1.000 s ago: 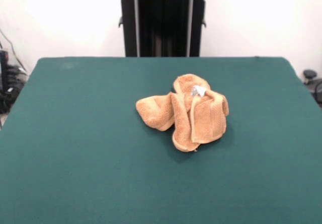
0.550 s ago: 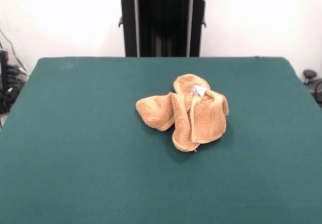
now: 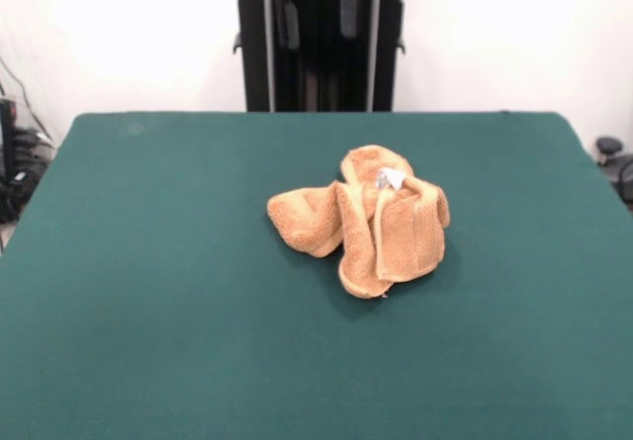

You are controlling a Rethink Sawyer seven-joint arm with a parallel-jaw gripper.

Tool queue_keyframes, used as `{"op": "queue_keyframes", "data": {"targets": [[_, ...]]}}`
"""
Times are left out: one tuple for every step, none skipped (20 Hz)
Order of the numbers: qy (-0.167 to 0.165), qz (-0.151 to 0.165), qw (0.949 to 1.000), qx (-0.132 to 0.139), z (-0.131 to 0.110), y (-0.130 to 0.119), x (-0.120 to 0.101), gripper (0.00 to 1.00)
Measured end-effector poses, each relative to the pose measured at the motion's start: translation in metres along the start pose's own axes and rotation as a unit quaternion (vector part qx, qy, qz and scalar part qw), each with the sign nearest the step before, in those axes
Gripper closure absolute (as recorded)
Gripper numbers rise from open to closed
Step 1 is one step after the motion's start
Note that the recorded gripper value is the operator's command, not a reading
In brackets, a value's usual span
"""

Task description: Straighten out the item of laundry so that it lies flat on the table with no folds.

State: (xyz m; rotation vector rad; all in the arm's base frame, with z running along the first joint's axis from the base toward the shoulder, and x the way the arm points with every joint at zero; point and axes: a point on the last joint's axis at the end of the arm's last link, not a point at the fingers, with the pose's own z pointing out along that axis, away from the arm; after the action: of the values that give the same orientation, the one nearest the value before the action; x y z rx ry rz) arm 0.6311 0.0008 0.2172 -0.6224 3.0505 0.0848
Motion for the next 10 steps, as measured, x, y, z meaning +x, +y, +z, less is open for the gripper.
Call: {"op": "queue_keyframes", "data": {"targets": [[0.004,-0.004,1.0000,-0.003,0.008,0.002,0.001,0.00],[0.008,-0.006,0.9999,-0.006,0.015,0.004,0.003,0.00],[0.011,-0.009,0.9999,-0.008,0.022,0.005,0.004,0.00],[0.013,-0.011,0.9998,-0.011,0.029,0.007,0.005,0.00],[0.015,-0.013,0.9997,-0.013,0.036,0.008,0.007,0.00],[0.015,-0.015,0.9997,-0.014,0.042,0.008,0.008,0.00],[0.016,-0.016,0.9996,-0.015,0.048,0.009,0.010,0.00],[0.017,-0.017,0.9996,-0.016,0.055,0.009,0.011,0.00],[0.018,-0.017,0.9996,-0.017,0.061,0.009,0.013,0.00],[0.017,-0.018,0.9995,-0.017,0.065,0.009,0.014,0.00]]}}
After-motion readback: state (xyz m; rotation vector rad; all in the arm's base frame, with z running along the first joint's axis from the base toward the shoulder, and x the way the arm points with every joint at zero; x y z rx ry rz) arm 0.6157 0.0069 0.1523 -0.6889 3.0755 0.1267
